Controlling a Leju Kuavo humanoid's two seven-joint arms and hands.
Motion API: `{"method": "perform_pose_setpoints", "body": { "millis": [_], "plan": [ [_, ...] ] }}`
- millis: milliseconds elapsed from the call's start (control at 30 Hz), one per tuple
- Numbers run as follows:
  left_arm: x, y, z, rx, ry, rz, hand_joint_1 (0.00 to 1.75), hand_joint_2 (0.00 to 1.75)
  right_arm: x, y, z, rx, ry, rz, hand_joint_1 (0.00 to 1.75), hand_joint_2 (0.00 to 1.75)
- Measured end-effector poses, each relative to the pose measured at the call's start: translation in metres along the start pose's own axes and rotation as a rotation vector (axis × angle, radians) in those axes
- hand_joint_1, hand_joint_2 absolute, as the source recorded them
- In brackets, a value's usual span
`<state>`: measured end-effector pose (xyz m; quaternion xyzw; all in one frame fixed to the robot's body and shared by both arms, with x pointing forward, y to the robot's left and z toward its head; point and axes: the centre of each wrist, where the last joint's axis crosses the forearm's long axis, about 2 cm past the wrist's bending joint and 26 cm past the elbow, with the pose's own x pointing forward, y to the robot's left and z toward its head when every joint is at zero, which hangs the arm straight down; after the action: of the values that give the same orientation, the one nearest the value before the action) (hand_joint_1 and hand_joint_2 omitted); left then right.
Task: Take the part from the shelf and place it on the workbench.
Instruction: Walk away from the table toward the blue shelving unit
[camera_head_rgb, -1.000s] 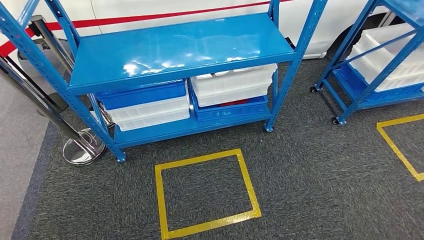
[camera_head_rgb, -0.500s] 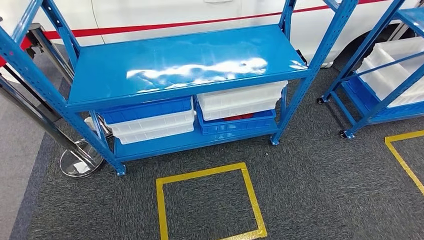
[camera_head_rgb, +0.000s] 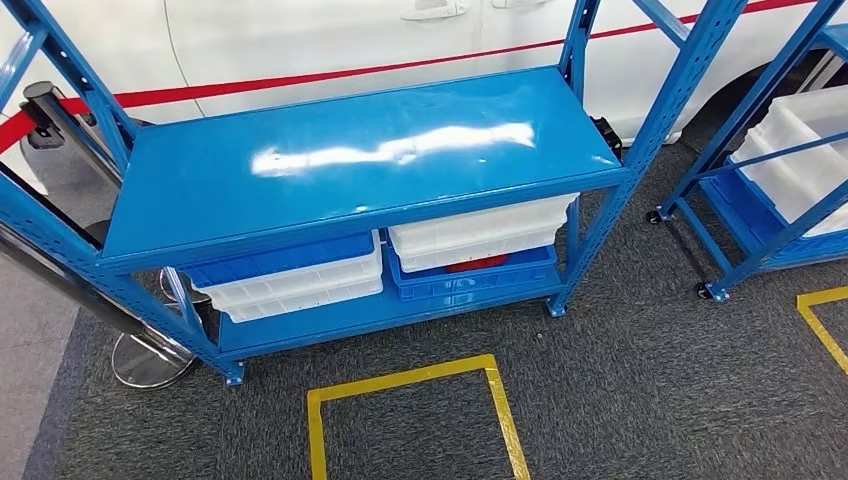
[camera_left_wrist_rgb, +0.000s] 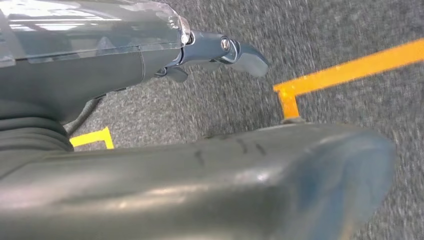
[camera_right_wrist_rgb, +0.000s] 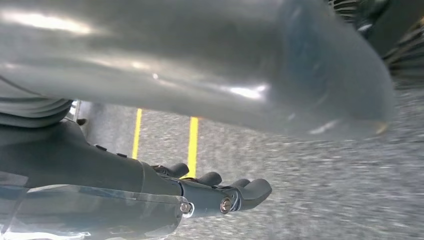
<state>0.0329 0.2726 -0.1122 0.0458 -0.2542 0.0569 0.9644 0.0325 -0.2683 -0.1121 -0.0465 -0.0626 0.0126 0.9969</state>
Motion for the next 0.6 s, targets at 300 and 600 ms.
{"method": "perform_pose_setpoints", "body": {
  "millis": [300, 600],
  "plan": [
    [-0.0073, 0.0032, 0.0031, 0.001, 0.032, -0.027, 0.00, 0.00, -0.0006, 0.0031, 0.0005, 0.007, 0.009, -0.015, 0.00, 0.00],
    [-0.0019, 0.0023, 0.0006, 0.003, 0.017, -0.030, 0.00, 0.00, 0.0014, 0.0027, 0.0003, 0.006, 0.005, -0.024, 0.00, 0.87]
  ]
}}
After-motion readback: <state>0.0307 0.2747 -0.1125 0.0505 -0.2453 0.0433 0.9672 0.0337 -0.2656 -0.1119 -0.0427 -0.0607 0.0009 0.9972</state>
